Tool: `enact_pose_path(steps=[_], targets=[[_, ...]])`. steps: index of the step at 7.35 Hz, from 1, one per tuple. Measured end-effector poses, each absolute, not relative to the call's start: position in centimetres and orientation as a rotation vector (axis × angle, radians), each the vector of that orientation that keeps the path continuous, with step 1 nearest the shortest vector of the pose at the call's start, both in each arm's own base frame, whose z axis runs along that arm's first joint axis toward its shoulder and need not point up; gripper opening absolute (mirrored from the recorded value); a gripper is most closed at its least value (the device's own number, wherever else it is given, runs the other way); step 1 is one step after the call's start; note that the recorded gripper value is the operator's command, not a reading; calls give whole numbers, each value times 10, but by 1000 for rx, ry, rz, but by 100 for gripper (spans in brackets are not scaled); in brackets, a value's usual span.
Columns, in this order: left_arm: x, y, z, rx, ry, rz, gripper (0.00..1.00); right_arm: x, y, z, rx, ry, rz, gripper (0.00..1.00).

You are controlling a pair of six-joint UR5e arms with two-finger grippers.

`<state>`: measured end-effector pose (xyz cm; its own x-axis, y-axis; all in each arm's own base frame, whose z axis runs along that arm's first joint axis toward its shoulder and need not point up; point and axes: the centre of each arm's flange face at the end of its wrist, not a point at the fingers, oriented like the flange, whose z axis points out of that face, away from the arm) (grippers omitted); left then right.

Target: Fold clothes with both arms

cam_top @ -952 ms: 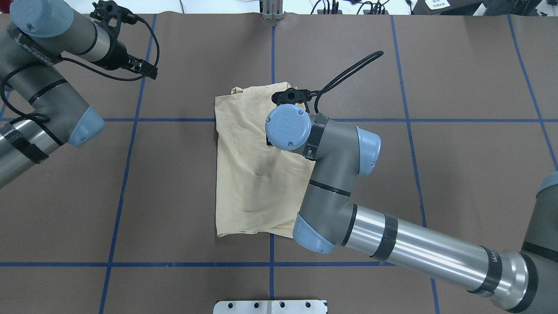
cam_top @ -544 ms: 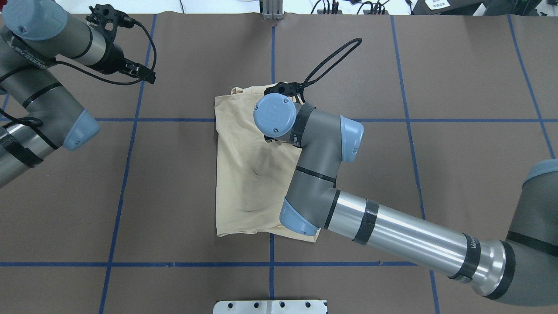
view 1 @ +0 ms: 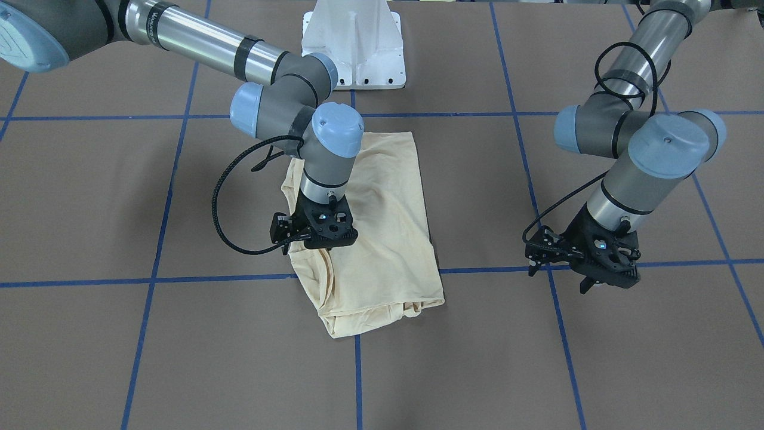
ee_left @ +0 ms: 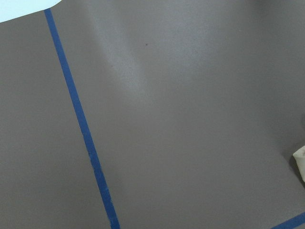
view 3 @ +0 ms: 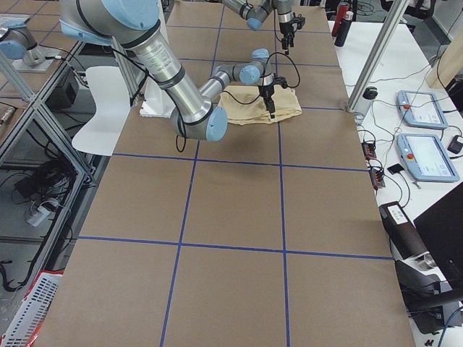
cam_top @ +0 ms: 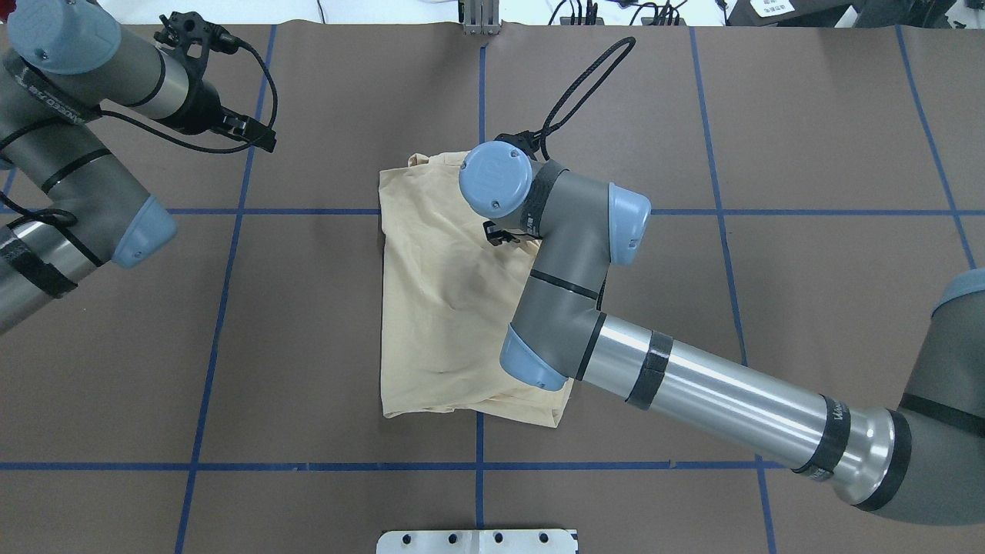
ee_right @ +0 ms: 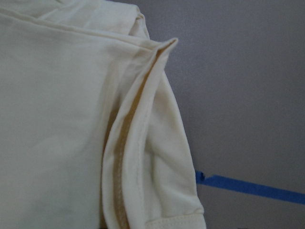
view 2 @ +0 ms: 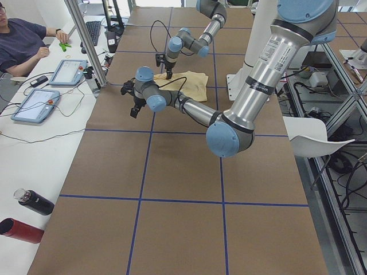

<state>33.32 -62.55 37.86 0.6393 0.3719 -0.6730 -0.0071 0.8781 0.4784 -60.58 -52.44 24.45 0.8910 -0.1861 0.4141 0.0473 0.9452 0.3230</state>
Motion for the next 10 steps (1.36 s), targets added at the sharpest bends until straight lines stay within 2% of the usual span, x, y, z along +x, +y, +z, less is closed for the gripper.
enact_pose_path(steps=[4, 5, 7, 8, 10], targets=[[334, -625, 379, 462, 857, 226, 100, -561, -560, 291, 280, -375, -207, 91], [334, -625, 378, 463, 858, 226, 100, -539, -562, 307, 282, -371, -223, 98], [337, -621, 369, 447, 880, 185, 100, -502, -553, 300, 284, -453, -209, 99], [347, -609, 358, 423, 911, 144, 100, -487, -543, 290, 274, -512, -160, 99], [381, -549, 328, 340, 1012, 65, 100, -453, -502, 273, 261, -624, -41, 99]])
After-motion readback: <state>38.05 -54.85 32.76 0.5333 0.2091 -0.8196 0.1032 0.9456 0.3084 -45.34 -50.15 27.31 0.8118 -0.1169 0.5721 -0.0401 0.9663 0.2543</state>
